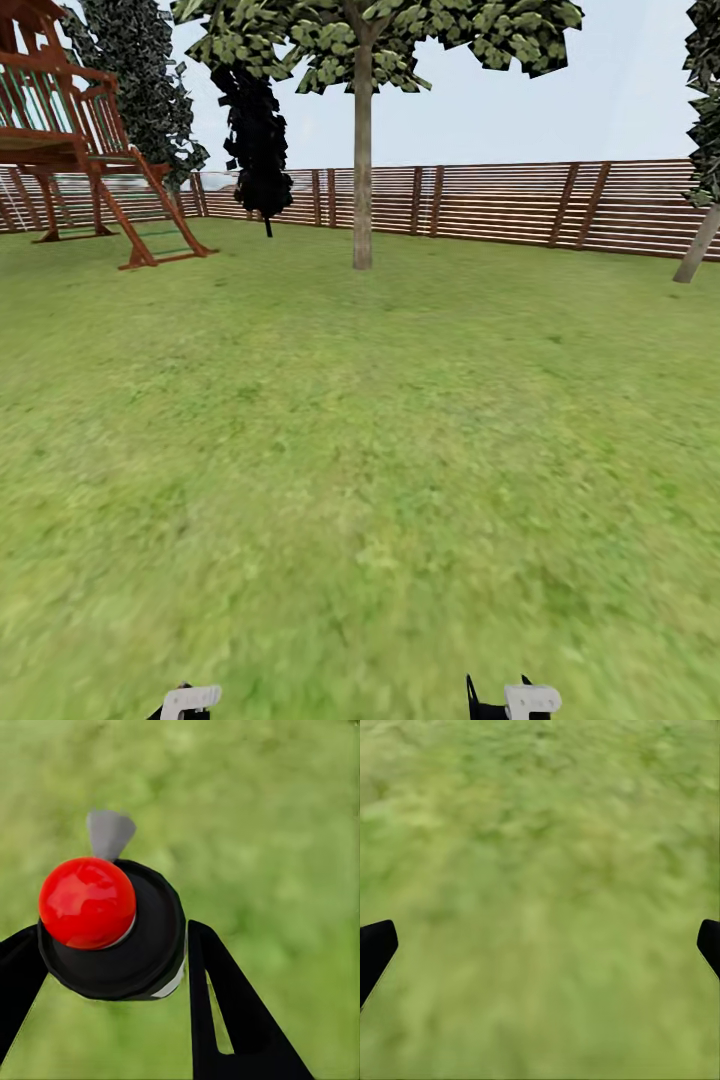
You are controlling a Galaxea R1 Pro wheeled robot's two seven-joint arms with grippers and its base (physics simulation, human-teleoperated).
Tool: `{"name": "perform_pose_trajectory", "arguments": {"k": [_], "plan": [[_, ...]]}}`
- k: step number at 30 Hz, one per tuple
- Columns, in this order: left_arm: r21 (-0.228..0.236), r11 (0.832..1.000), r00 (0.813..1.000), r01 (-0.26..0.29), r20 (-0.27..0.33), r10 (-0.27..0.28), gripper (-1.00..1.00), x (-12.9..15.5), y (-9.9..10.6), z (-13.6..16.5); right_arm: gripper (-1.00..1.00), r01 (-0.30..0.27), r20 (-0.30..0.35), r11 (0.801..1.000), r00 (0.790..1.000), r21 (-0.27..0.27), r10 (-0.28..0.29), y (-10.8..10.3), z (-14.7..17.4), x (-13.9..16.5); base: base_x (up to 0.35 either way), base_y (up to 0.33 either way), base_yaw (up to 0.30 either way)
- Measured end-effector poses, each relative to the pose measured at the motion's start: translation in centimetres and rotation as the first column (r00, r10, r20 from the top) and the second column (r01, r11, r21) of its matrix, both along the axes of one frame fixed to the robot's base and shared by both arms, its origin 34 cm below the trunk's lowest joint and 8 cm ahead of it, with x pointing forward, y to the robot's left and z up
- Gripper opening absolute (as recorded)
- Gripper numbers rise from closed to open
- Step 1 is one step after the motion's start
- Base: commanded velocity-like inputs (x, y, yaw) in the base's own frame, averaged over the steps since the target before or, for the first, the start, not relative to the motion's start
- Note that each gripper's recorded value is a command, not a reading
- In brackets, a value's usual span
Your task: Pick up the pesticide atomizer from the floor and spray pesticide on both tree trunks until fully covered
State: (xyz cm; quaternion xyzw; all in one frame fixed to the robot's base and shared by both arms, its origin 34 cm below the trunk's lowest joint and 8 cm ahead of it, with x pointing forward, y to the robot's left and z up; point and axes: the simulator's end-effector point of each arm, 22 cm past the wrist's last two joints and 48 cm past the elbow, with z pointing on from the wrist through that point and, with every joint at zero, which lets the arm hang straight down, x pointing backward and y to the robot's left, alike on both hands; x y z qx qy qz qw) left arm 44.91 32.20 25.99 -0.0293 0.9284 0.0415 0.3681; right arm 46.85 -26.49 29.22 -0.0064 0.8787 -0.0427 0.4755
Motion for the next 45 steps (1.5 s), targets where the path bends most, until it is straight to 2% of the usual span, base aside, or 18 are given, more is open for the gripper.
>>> {"name": "perform_pose_trajectory", "arguments": {"k": [45], "plan": [[0.000,1.000,1.000,0.000,0.000,0.000,-1.00,0.00,0.01,0.00,1.00,0.000,0.000,1.000,1.000,0.000,0.000,0.00,-0.01,-0.02,0.338,0.000,0.000]]}}
